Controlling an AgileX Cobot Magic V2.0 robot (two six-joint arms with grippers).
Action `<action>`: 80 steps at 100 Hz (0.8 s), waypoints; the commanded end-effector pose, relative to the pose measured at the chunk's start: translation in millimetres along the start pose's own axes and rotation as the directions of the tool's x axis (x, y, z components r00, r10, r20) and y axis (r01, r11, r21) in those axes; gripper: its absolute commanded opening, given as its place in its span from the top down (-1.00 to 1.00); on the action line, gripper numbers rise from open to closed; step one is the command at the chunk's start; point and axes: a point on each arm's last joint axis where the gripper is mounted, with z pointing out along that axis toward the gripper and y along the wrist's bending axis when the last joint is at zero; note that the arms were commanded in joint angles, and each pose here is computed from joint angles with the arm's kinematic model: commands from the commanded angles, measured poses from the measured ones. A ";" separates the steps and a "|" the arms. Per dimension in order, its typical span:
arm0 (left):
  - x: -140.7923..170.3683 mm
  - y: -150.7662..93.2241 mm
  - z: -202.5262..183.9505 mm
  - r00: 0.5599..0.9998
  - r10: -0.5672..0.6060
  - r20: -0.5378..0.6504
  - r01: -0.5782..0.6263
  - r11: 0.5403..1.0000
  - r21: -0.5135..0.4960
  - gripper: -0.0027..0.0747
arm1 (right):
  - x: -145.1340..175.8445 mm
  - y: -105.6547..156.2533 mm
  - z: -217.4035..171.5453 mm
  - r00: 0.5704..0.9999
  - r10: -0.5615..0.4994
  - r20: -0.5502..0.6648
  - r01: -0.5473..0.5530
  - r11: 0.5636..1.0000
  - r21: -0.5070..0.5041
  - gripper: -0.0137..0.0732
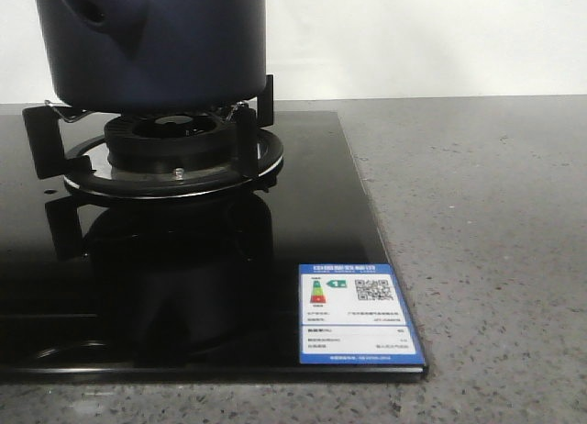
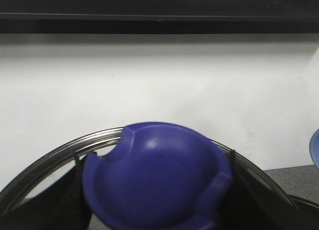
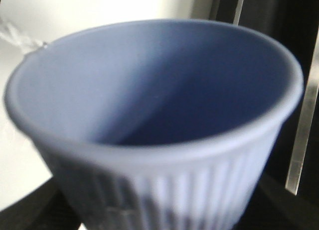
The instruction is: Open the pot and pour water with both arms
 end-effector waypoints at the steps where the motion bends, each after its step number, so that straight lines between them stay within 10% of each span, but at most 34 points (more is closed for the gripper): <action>1: -26.0 4.3 -10.6 0.989 0.003 0.150 0.004 0.999 -0.049 0.04 | 14.8 -32.1 -13.6 0.998 -0.032 -0.046 0.037 0.993 0.108 0.09; 30: -26.0 4.3 -10.6 0.989 0.003 0.150 0.004 0.999 -0.049 0.04 | 15.3 -31.7 -13.6 0.999 -0.021 -0.050 0.026 0.994 0.104 0.09; 55: -26.0 4.3 -10.6 0.989 0.003 0.150 0.004 0.999 -0.049 0.04 | 24.2 -25.0 -14.5 0.934 0.334 -0.124 -0.327 0.942 0.072 0.09; 67: -26.0 4.3 -10.6 0.989 0.003 0.150 0.004 0.999 -0.049 0.04 | 32.7 -24.8 -21.6 0.772 0.612 -0.172 -0.607 0.790 0.086 0.09; 80: -26.0 4.3 -10.6 0.989 0.003 0.150 0.004 0.999 -0.049 0.04 | 56.4 -28.9 -35.1 0.432 0.883 -0.182 -0.876 0.459 0.150 0.09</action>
